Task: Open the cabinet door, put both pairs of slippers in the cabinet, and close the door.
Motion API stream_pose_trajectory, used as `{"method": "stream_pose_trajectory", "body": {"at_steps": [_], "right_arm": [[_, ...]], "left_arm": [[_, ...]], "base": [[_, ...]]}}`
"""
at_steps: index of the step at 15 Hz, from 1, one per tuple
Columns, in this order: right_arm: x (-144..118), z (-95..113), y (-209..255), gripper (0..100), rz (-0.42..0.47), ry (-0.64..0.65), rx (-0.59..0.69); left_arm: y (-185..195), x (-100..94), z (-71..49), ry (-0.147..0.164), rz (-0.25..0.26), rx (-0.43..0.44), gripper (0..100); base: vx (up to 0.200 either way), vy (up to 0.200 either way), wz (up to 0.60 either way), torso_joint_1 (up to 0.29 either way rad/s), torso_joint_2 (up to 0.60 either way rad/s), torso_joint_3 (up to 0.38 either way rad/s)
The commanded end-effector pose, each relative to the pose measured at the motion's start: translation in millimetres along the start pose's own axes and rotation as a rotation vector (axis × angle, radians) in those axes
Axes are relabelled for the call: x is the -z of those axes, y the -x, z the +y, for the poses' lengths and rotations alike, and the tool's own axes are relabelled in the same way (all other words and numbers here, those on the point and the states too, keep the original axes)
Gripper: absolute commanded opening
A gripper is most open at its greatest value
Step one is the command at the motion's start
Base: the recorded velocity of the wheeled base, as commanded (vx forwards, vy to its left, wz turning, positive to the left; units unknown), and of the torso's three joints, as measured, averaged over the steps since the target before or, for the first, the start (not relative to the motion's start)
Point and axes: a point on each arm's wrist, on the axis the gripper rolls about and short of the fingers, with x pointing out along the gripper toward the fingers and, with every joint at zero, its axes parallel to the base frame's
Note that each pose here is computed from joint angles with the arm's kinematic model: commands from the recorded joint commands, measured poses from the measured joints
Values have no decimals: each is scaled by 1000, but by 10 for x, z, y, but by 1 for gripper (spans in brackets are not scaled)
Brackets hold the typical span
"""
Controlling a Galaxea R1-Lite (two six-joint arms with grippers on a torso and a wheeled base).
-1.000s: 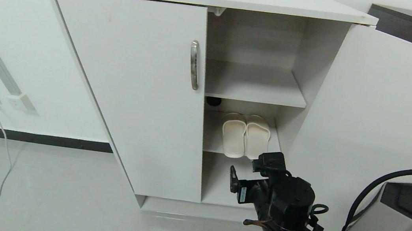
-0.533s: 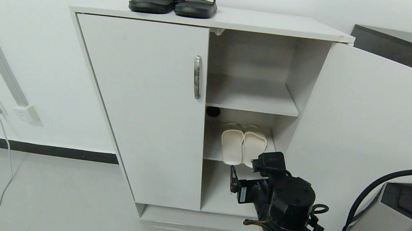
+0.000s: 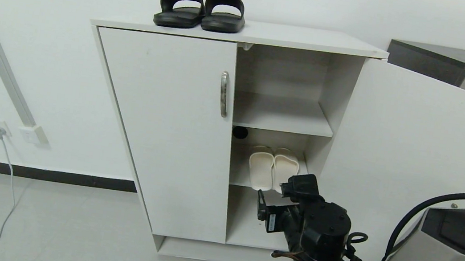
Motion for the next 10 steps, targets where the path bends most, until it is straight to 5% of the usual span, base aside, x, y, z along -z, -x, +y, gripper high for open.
{"method": "stream_pose_trajectory", "body": {"at_steps": [1, 3, 10], "right_arm": [[43, 9, -11, 100, 9, 7, 0], [40, 9, -11, 100, 7, 5, 1], [39, 6, -8, 100, 3, 4, 1]], "left_arm": [[-2, 0, 0, 2, 3, -1, 0], [-2, 0, 0, 2, 3, -1, 0], [-1, 0, 0, 3, 1, -1, 0]], "base": [[0, 0, 0, 0, 0, 0], [0, 0, 0, 0, 0, 0], [0, 200, 0, 3, 3, 2]]}}
